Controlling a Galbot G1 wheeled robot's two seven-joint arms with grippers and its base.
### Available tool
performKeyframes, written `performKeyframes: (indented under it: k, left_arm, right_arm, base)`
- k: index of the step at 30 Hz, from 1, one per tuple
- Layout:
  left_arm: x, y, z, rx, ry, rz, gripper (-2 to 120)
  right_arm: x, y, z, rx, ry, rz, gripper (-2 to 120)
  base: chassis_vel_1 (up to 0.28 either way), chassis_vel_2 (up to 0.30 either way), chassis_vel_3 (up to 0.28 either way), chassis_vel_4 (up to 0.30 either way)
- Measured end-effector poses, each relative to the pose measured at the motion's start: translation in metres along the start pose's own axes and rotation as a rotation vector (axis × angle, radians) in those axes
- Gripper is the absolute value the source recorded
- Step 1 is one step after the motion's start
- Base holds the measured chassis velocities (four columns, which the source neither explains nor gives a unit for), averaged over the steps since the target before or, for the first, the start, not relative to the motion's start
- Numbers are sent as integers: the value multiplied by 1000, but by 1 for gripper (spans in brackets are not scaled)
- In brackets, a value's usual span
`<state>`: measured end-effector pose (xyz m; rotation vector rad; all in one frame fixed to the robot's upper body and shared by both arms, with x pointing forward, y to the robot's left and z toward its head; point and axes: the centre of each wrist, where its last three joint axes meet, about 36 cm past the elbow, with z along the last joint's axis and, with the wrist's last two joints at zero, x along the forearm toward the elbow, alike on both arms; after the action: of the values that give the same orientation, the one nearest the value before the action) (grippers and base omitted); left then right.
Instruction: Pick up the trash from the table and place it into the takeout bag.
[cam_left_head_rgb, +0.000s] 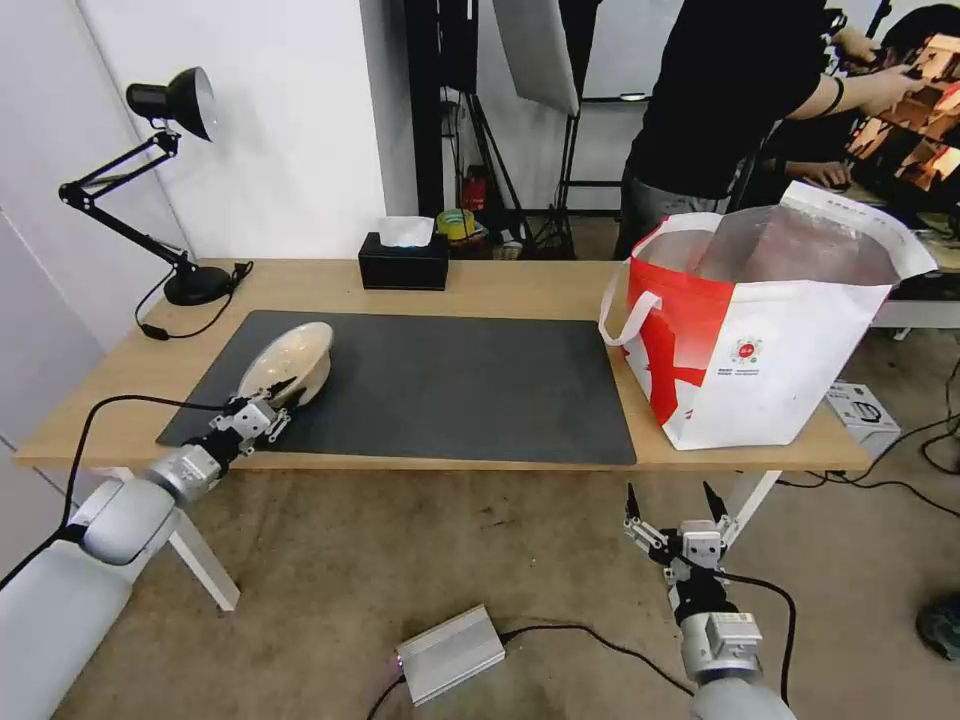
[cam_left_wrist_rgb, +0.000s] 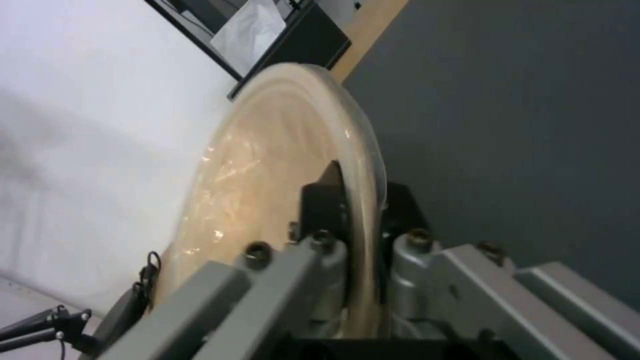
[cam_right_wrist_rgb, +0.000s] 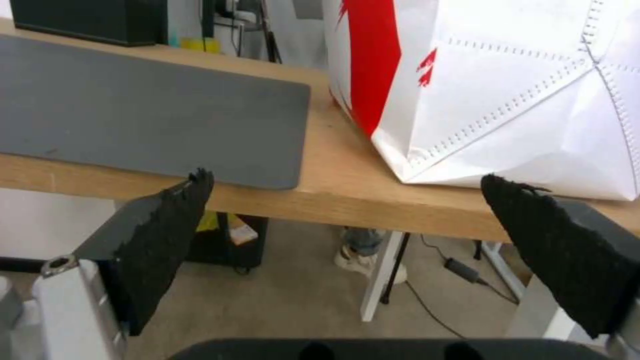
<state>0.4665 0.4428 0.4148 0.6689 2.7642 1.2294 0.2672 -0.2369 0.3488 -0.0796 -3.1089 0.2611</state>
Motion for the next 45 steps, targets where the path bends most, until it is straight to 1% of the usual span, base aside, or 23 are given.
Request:
performKeyframes:
  k: [2, 8, 15, 18, 19, 21, 23, 24, 25, 27, 28, 29, 33, 34, 36, 38, 39, 41, 43, 44, 45]
  left_arm:
    - [1, -1, 0, 2, 1, 3, 0]
    - [1, -1, 0, 6, -2, 2, 0]
    - [2, 6, -14, 2, -46, -14, 0]
    - [0, 14, -29, -22, -93, -18, 0]
    - [0, 14, -29, -22, -93, -18, 0]
    - [-2, 20, -40, -42, -126, -24, 0]
    - [-8, 27, -58, -68, -174, -20, 0]
    - [-8, 27, -58, -68, -174, -20, 0]
    - [-10, 29, -64, -75, -191, -17, 0]
    - [-16, 33, -77, -88, -228, -12, 0]
    - [-23, 37, -87, -103, -254, -6, 0]
    - [-23, 37, -87, -103, -254, -6, 0]
    - [-48, 49, -113, -142, -320, 21, 0]
    - [-48, 49, -113, -142, -320, 21, 0]
    - [-63, 58, -124, -168, -344, 32, 0]
    - [-79, 65, -132, -191, -358, 49, 0]
    - [-79, 65, -132, -191, -358, 49, 0]
    - [-97, 73, -141, -213, -372, 62, 0]
    - [-108, 80, -147, -220, -380, 63, 0]
    - [-108, 80, -147, -220, -380, 63, 0]
    - [-115, 88, -150, -227, -383, 57, 0]
  right_arm:
    - [0, 0, 0, 1, 0, 0, 100]
    - [1, 0, 1, 1, 1, 0, 100]
    - [0, 0, 0, 0, -1, 0, 100]
    - [-2, 1, -1, -3, -7, 2, 100]
    - [-2, 1, -1, -3, -7, 2, 100]
    - [-2, 2, -2, -7, -10, 2, 100]
    - [-2, 4, -5, -11, -9, 1, 100]
    - [-2, 4, -5, -11, -9, 1, 100]
    - [-2, 4, -6, -12, -9, 1, 100]
    - [-1, 5, -6, -13, -7, 0, 100]
    - [-1, 6, -6, -14, -6, 0, 100]
    - [-1, 6, -6, -14, -6, 0, 100]
    - [0, 8, -8, -18, -8, 1, 100]
    - [0, 8, -8, -18, -8, 1, 100]
    - [1, 9, -8, -18, -9, 0, 100]
    - [2, 10, -8, -17, -9, 0, 100]
    - [2, 10, -8, -17, -9, 0, 100]
    - [2, 10, -8, -17, -8, -1, 100]
    - [2, 11, -8, -18, -7, -1, 100]
    - [2, 11, -8, -18, -7, -1, 100]
    - [3, 11, -8, -18, -6, 0, 100]
  base:
    - [0, 0, 0, 0]
    - [0, 0, 0, 0]
    - [0, 0, 0, 0]
    - [0, 0, 0, 0]
    - [0, 0, 0, 0]
    - [0, 0, 0, 0]
    - [0, 0, 0, 0]
    - [0, 0, 0, 0]
    - [0, 0, 0, 0]
    - [0, 0, 0, 0]
    - [0, 0, 0, 0]
    - [0, 0, 0, 0]
    - [0, 0, 0, 0]
    - [0, 0, 0, 0]
    - [0, 0, 0, 0]
    - [0, 0, 0, 0]
    - [0, 0, 0, 0]
    - [0, 0, 0, 0]
    - [0, 0, 0, 0]
    - [0, 0, 0, 0]
    - [0, 0, 0, 0]
